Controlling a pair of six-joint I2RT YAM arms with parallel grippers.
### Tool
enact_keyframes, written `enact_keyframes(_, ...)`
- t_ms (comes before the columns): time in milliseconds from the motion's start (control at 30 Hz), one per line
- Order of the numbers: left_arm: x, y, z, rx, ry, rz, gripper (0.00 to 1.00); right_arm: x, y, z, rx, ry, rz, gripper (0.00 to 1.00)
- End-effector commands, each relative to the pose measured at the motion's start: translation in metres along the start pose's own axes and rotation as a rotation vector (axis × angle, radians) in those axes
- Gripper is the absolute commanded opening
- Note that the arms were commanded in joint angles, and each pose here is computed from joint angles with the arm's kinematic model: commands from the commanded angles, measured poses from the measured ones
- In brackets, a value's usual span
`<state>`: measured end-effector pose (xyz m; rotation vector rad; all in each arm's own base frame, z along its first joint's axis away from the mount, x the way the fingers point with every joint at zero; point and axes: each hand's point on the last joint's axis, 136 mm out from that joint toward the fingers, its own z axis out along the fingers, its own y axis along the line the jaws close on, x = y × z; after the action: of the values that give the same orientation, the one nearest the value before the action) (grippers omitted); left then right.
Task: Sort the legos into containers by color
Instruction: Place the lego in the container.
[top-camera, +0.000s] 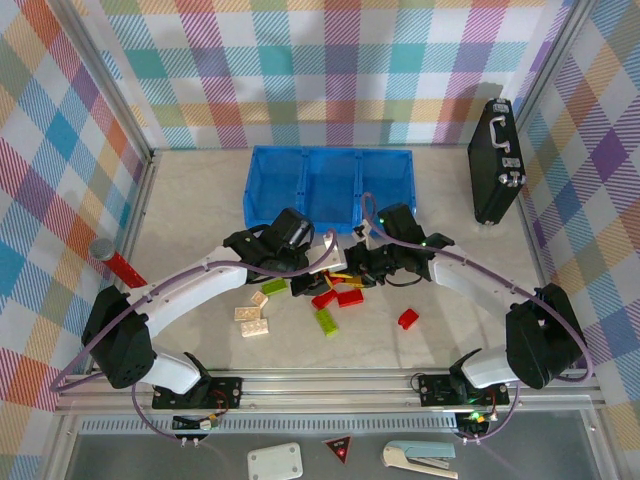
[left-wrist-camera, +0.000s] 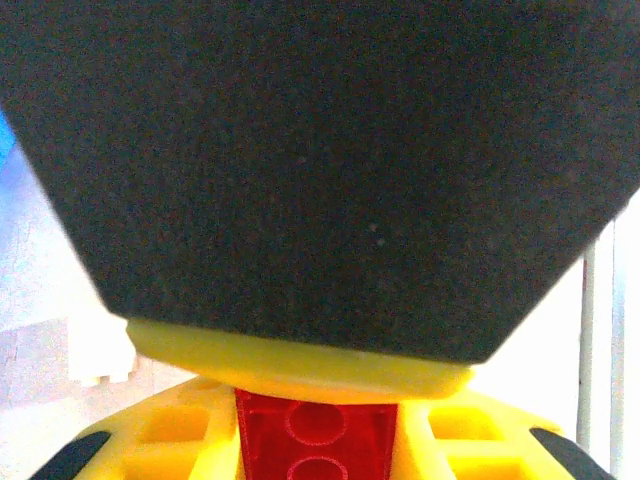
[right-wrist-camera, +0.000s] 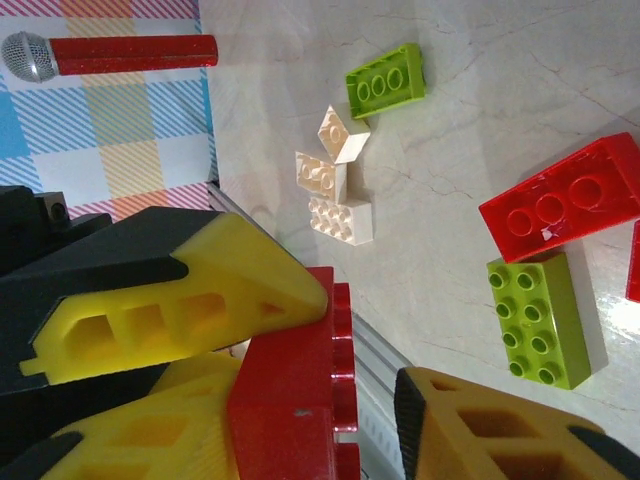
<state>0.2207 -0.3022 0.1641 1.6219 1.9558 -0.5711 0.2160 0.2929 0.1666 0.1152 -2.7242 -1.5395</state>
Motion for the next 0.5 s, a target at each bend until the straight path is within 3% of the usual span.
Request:
enact_keyframes(0, -0.007, 0.001, -0.001, -0.017, -0.021, 0.023, 0.26, 0.000, 0.007, 0.000, -0.021, 0.000, -0.023, 0.40)
enact_keyframes(133, -0.007, 0.000, -0.002, -0.019, -0.025, 0.020, 0.29, 0.000, 0.007, -0.001, -0.014, -0.013, -0.019, 0.34)
enact_keyframes(300, -0.006, 0.003, -0.006, -0.045, -0.028, -0.001, 0.48, -0.002, 0.008, -0.004, 0.001, -0.027, -0.032, 0.32)
enact_keyframes(467, -0.003, 0.002, -0.019, -0.079, -0.020, -0.034, 0.57, -0.011, 0.001, -0.011, 0.070, -0.070, -0.047, 0.32)
